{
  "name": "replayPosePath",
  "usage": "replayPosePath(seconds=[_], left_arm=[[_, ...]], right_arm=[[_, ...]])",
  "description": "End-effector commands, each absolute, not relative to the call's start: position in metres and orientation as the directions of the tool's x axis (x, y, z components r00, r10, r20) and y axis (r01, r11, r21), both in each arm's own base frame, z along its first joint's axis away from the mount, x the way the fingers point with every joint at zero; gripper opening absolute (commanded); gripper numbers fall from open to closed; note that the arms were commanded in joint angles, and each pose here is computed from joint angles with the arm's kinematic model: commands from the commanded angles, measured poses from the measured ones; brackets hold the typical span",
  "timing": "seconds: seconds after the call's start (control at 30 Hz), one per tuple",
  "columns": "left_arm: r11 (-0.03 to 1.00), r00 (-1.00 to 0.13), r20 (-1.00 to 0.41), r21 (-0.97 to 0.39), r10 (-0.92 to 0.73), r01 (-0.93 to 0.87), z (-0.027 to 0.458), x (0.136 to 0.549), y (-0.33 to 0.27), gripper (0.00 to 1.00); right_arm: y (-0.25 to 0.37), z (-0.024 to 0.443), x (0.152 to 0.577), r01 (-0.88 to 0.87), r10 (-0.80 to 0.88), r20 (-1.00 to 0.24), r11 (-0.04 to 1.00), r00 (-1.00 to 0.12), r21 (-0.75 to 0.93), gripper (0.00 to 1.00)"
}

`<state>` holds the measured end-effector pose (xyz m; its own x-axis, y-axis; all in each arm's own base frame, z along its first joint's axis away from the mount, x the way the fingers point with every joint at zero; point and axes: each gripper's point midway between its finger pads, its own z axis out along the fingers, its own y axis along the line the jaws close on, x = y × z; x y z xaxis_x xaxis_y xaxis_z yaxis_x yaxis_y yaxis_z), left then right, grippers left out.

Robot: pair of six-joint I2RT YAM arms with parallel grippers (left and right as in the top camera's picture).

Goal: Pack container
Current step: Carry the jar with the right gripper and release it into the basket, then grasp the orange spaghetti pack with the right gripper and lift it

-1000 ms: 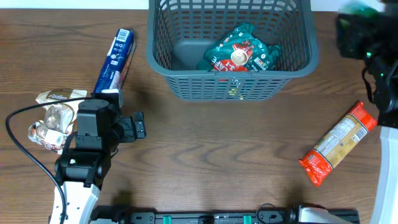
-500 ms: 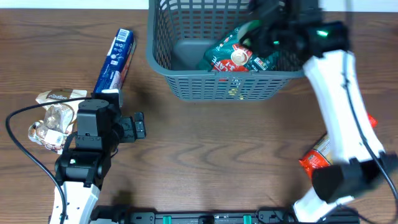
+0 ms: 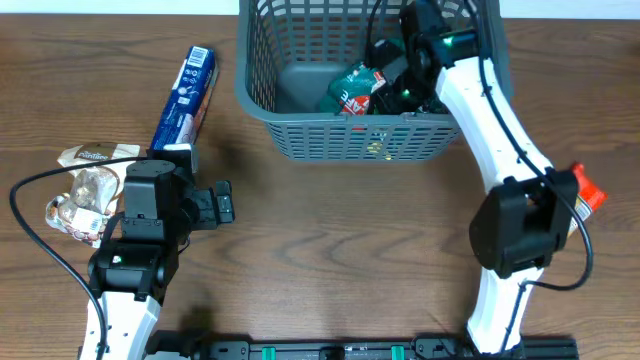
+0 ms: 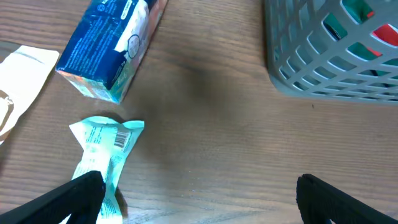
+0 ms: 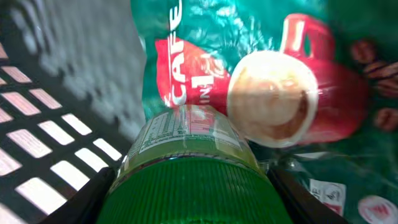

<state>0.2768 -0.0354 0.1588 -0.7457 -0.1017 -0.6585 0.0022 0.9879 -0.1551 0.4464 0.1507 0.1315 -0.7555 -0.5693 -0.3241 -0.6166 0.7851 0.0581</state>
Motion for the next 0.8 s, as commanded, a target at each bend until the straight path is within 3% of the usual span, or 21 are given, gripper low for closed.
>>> replayPosePath(seconds=[0.0, 0.13, 0.2, 0.27, 0.4, 0.6, 0.77], left_arm=[[0.986, -0.735, -0.67, -0.167, -0.106, 0.01, 0.167, 0.28, -0.038, 0.99], [0.986, -0.735, -0.67, -0.167, -0.106, 0.01, 0.167, 0.28, -0.038, 0.99], [0.986, -0.735, -0.67, -0.167, -0.106, 0.01, 0.167, 0.28, -0.038, 0.99], [0.986, -0.735, -0.67, -0.167, -0.106, 0.01, 0.167, 0.28, -0.038, 0.99], [0.986, -0.735, -0.67, -0.167, -0.106, 0.01, 0.167, 0.28, -0.038, 0.99], [0.986, -0.735, -0.67, -0.167, -0.106, 0.01, 0.167, 0.28, -0.038, 0.99], [0.986, -0.735, -0.67, -0.167, -0.106, 0.01, 0.167, 0.28, -0.038, 0.99]], right_arm=[[0.154, 0.141, 0.45, -0.631, -0.578, -0.353, 0.775, -0.736, 0.045, 0.62], [0.153, 0.148, 0.451, -0.629, -0.575, -0.367, 0.776, -0.731, 0.038, 0.68], [0.153, 0.158, 0.452, -0.625, -0.567, -0.388, 0.78, -0.727, 0.031, 0.77], [0.153, 0.18, 0.457, -0.611, -0.545, -0.433, 0.791, -0.718, 0.018, 0.89], [0.147, 0.245, 0.467, -0.567, -0.488, -0.553, 0.823, -0.675, -0.033, 0.99], [0.063, 0.344, 0.478, -0.108, -0.082, -0.719, 0.994, -0.69, -0.01, 0.99], [-0.035, 0.371, 0.442, 0.304, 0.314, -0.707, 0.941, -0.633, 0.147, 0.99]])
